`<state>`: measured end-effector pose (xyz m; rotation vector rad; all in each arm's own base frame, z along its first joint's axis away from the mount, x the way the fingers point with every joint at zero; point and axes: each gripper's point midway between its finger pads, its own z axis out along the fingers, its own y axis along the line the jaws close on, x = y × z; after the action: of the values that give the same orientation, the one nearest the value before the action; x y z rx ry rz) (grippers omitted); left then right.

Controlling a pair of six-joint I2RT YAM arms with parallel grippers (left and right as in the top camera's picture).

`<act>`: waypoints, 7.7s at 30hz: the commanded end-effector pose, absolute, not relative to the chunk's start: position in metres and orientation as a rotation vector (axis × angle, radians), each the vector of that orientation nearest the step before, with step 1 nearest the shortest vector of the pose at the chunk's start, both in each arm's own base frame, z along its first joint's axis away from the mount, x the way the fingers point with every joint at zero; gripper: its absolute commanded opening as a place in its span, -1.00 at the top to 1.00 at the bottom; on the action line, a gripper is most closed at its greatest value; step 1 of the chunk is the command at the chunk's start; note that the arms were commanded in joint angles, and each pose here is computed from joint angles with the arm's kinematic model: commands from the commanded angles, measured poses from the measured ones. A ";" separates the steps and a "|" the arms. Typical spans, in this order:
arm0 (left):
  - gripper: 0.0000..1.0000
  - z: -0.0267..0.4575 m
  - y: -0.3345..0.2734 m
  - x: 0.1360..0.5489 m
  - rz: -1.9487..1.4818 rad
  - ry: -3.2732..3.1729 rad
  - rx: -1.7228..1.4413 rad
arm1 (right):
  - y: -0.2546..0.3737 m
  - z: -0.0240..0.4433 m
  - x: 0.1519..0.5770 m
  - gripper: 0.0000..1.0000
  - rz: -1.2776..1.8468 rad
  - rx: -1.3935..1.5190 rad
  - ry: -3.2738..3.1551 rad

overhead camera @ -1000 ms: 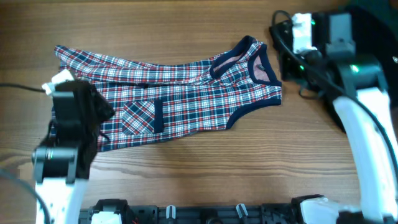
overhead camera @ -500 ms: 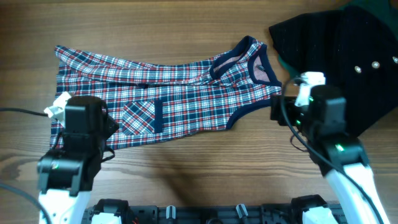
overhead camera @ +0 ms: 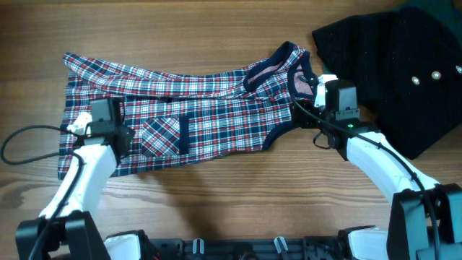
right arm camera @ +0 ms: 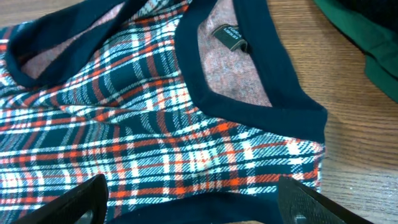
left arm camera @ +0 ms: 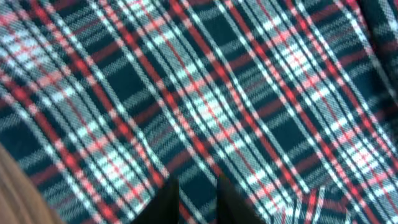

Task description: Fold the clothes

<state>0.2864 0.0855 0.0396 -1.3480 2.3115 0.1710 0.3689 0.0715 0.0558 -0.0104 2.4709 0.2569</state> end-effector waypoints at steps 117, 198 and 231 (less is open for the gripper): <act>0.71 0.026 0.116 0.441 -0.191 2.099 -0.887 | 0.133 0.016 0.451 0.06 0.482 0.204 2.508; -0.27 0.103 0.158 0.486 0.167 2.679 -0.790 | 0.123 0.147 0.492 -0.99 0.142 -0.153 2.811; 0.28 0.019 0.158 0.503 0.161 2.669 -1.018 | 0.123 0.146 0.495 -0.99 0.136 -0.192 2.799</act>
<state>0.4998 0.1635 0.0289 -1.0145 2.6581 0.1815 0.4923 0.1217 0.1419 -0.1665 2.8176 0.1363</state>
